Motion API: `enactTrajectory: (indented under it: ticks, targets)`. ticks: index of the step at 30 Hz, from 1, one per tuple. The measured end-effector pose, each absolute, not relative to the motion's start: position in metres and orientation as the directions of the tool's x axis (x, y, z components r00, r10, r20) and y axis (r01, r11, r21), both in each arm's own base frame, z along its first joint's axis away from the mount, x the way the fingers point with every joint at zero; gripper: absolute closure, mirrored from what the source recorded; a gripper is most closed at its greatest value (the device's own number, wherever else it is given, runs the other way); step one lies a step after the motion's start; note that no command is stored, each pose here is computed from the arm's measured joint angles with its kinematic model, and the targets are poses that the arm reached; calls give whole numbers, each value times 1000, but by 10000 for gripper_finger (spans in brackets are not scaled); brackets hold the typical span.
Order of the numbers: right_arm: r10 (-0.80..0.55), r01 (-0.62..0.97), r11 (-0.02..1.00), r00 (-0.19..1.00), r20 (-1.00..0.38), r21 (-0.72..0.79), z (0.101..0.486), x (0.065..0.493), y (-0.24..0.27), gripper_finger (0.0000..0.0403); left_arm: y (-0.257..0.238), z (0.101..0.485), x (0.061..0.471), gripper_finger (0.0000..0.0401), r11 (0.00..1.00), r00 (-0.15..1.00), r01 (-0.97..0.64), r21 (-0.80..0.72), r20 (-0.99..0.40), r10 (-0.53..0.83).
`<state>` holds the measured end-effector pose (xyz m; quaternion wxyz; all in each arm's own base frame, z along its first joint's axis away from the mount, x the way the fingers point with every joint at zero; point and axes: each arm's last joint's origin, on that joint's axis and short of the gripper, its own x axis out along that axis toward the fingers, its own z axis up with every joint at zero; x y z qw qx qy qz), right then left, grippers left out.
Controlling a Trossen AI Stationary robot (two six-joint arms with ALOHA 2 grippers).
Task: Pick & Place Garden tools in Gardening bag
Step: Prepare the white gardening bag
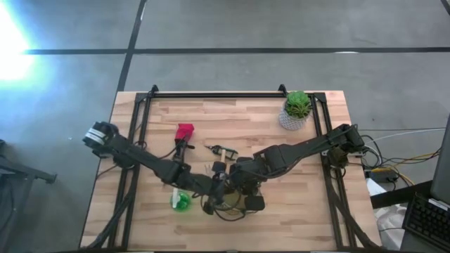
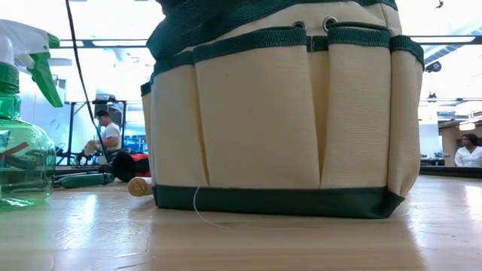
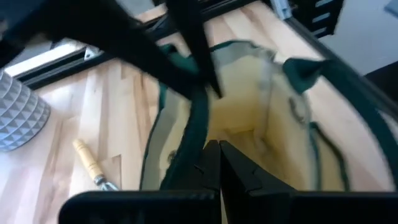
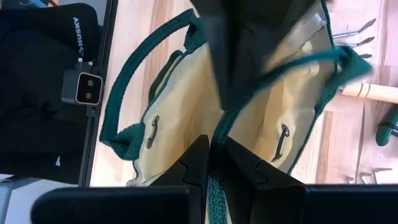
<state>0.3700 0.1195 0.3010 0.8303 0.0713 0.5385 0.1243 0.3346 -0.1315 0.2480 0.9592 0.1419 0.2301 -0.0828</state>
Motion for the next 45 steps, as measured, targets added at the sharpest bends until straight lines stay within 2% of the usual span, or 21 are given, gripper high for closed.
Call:
enactTrajectory:
  ticks: [25, 29, 38, 45]
  targets:
    - [266, -100, 964, 403, -876, 246, 301, 371, 119, 371, -125, 243, 341, 401, 954, 885, 195, 226, -460, -71]
    - [266, -100, 964, 404, -875, 247, 301, 371, 119, 347, -125, 243, 341, 401, 955, 886, 193, 227, -459, -70]
    - [262, -99, 965, 391, -882, 242, 304, 370, 119, 255, -125, 243, 341, 401, 955, 886, 194, 226, -459, -71]
    - [265, -131, 964, 386, -884, 232, 330, 364, 120, 228, -125, 243, 341, 401, 955, 886, 194, 225, -459, -71]
